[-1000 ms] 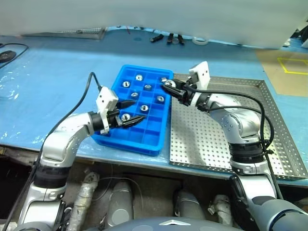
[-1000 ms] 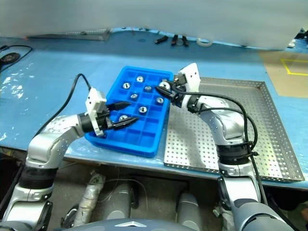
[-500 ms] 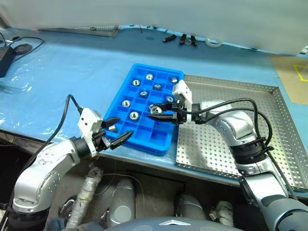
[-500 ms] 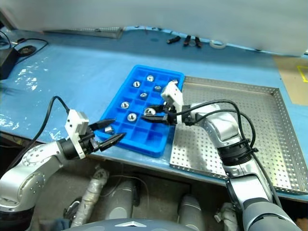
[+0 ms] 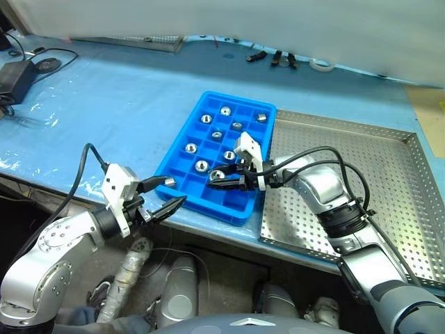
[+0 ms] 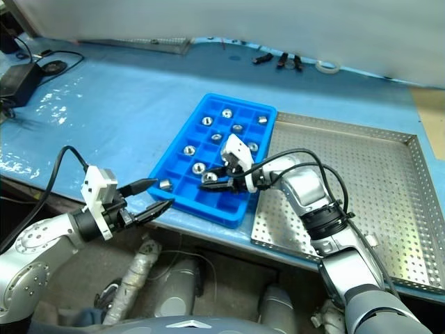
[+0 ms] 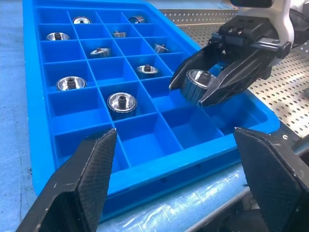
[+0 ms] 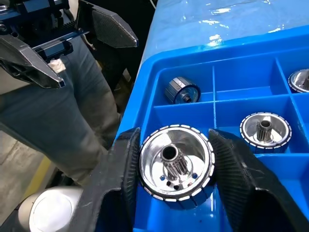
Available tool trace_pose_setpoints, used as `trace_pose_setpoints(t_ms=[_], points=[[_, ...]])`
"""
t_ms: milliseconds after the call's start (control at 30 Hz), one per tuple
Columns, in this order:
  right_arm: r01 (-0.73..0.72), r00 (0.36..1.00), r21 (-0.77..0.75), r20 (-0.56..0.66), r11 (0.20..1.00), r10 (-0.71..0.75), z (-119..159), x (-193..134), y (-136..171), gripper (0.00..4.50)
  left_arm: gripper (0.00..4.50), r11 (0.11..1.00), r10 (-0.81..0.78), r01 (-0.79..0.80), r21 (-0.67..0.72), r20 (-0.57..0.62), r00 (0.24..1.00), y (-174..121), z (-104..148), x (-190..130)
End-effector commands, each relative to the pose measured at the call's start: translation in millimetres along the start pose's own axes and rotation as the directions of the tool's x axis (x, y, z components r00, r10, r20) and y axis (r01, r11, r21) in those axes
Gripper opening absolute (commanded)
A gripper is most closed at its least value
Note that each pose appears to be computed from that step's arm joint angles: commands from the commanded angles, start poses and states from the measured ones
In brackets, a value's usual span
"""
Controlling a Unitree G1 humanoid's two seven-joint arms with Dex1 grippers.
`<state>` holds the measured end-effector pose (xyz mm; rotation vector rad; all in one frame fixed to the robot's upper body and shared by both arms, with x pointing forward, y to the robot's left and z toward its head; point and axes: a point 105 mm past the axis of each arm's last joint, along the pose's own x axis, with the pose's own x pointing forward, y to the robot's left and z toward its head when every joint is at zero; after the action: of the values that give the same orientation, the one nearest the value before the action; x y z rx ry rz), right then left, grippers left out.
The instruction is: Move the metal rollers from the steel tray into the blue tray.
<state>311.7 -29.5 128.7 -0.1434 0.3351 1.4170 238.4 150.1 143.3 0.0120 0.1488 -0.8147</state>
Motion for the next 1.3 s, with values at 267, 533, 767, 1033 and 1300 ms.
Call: trace_pose_setpoints(t_ms=[267, 533, 767, 1033, 1300], points=[[0.082, 0.996, -0.041, 0.023, 0.996, -0.081, 16, -8, -6, 4.10, 4.05, 0.996, -0.065, 0.063, 0.064, 0.035, 0.997, 2, 16, 13], [0.145, 0.988, -0.041, 0.057, 0.989, -0.143, 23, -22, -8, 4.10, 4.05, 0.989, -0.119, 0.114, 0.089, 0.045, 0.992, 8, 22, 28], [0.209, 0.976, -0.025, 0.064, 0.978, -0.207, 19, -43, -6, 4.10, 4.05, 0.980, -0.176, 0.171, 0.097, 0.043, 0.983, 7, 23, 38], [0.278, 0.957, -0.011, 0.083, 0.960, -0.277, 16, -52, -3, 4.10, 4.05, 0.966, -0.236, 0.230, 0.121, 0.036, 0.971, 12, 28, 50], [0.353, 0.933, -0.016, 0.081, 0.936, -0.350, 14, -65, -2, 4.10, 4.05, 0.947, -0.294, 0.288, 0.139, 0.025, 0.955, 14, 29, 59]])
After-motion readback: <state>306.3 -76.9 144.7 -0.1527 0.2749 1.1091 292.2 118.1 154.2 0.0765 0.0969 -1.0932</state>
